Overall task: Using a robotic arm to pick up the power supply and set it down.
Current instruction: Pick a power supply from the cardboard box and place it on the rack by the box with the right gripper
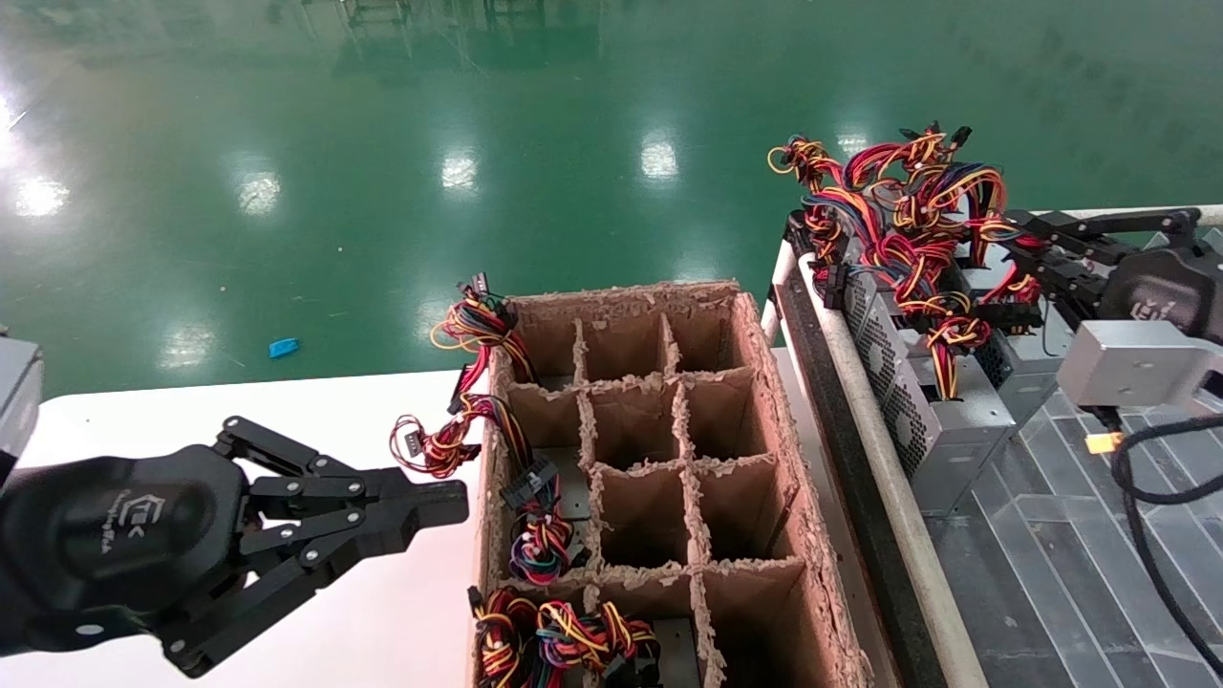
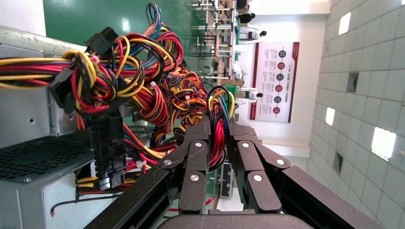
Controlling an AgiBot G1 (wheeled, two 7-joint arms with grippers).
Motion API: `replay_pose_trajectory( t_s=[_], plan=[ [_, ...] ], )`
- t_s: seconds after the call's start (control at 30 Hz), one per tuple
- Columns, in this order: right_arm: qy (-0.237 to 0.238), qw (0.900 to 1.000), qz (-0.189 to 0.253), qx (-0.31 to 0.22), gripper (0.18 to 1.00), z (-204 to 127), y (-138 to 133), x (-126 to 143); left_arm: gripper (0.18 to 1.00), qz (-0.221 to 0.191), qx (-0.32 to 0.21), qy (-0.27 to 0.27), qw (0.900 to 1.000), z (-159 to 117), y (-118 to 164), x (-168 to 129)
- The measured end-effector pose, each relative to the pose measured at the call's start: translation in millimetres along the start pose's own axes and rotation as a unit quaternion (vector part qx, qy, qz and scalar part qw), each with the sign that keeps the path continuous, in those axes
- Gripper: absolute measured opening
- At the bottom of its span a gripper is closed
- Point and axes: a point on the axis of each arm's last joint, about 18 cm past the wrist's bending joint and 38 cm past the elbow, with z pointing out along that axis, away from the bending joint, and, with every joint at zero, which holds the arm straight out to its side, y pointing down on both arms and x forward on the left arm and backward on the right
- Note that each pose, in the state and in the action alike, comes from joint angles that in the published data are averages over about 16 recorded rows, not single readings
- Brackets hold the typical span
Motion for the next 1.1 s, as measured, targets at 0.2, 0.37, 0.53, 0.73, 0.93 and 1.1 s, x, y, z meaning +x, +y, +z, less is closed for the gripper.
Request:
replay_pose_trajectory(
  t_s=[0.2, 0.37, 0.53, 0.73, 0.93, 1.1],
  plan=[
    [-0.001, 1.000, 0.005, 0.003, 0.243, 7.1, -4.5, -2.3, 0.191, 0.000, 0.000, 0.000, 1.0000, 0.0, 0.0, 0.0],
    [-0.003, 1.000, 0.007, 0.005, 0.264, 10.7, -7.0, -2.2, 0.191, 0.000, 0.000, 0.000, 1.0000, 0.0, 0.0, 0.0],
    [-0.007, 1.000, 0.012, 0.008, 0.305, 11.6, -7.8, -1.9, 0.191, 0.000, 0.000, 0.000, 1.0000, 0.0, 0.0, 0.0],
    [-0.015, 1.000, 0.021, 0.010, 0.387, 9.8, -7.3, -1.0, 0.191, 0.000, 0.000, 0.000, 1.0000, 0.0, 0.0, 0.0],
    [-0.024, 0.999, 0.040, 0.014, 0.503, 6.0, -6.2, 0.5, 0.191, 0.000, 0.000, 0.000, 1.0000, 0.0, 0.0, 0.0],
    [-0.032, 0.998, 0.055, 0.017, 0.621, 3.3, -5.5, 2.6, 0.191, 0.000, 0.000, 0.000, 1.0000, 0.0, 0.0, 0.0]
  ],
)
